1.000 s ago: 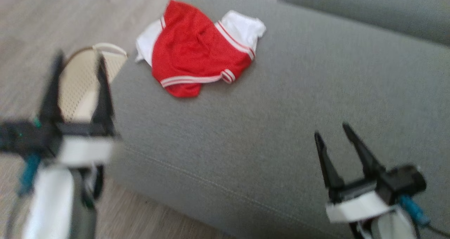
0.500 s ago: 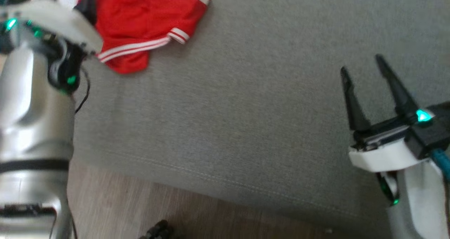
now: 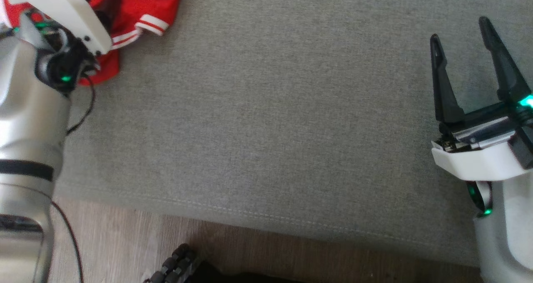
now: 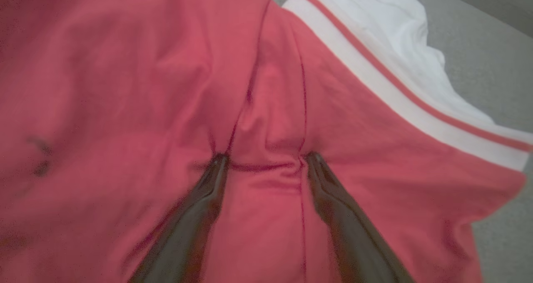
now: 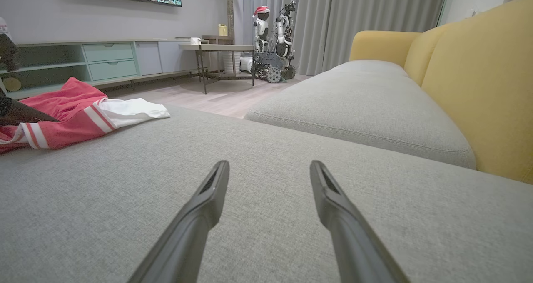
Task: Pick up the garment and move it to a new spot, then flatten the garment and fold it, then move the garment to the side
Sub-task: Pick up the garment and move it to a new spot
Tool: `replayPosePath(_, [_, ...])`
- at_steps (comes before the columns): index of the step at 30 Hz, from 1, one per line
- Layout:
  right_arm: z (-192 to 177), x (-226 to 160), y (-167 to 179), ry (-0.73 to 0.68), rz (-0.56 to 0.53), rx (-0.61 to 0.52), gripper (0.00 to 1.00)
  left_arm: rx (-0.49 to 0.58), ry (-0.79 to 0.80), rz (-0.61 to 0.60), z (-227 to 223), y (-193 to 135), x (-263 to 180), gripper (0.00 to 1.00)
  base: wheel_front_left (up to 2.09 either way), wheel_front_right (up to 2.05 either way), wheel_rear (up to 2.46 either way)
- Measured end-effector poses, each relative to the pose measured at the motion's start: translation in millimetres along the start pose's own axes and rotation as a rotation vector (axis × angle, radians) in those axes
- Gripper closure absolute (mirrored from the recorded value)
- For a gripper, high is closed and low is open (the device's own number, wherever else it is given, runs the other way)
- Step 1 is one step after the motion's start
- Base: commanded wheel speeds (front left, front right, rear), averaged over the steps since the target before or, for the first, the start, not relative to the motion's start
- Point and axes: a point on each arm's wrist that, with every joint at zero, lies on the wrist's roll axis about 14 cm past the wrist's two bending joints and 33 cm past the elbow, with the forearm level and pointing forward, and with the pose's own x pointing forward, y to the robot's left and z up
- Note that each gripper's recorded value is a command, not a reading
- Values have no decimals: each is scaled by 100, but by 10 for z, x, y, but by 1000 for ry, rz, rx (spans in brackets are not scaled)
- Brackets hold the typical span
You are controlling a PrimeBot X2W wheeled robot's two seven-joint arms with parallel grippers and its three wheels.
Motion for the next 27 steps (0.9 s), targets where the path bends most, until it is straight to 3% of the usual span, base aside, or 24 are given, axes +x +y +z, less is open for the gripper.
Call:
replayPosePath(4, [-52,-38,-62,14,-18,-1,0,49,5,15,6,31,102,0,0,0,0])
replayPosePath(7, [-85,-69,-96,24,-30,1,0,72,0,23,4,61,155,87,0,0,0])
replayPosePath(8, [-93,-79,-108,27,-34,0,0,79,-4,22,5,63,170,100,0,0,0])
replayPosePath(12, [-116,-94,-139,33,-43,0,0,98,-30,20,-1,60,207,100,0,0,0])
replayPosePath(18, [52,-63,-159,-3,-53,-10,0,126,-192,-9,179,-37,102,100,0,0,0])
replayPosePath(27, [611,-142,-80,-98,-78,-1,0,194,-496,-212,845,-703,-493,100,0,0,0])
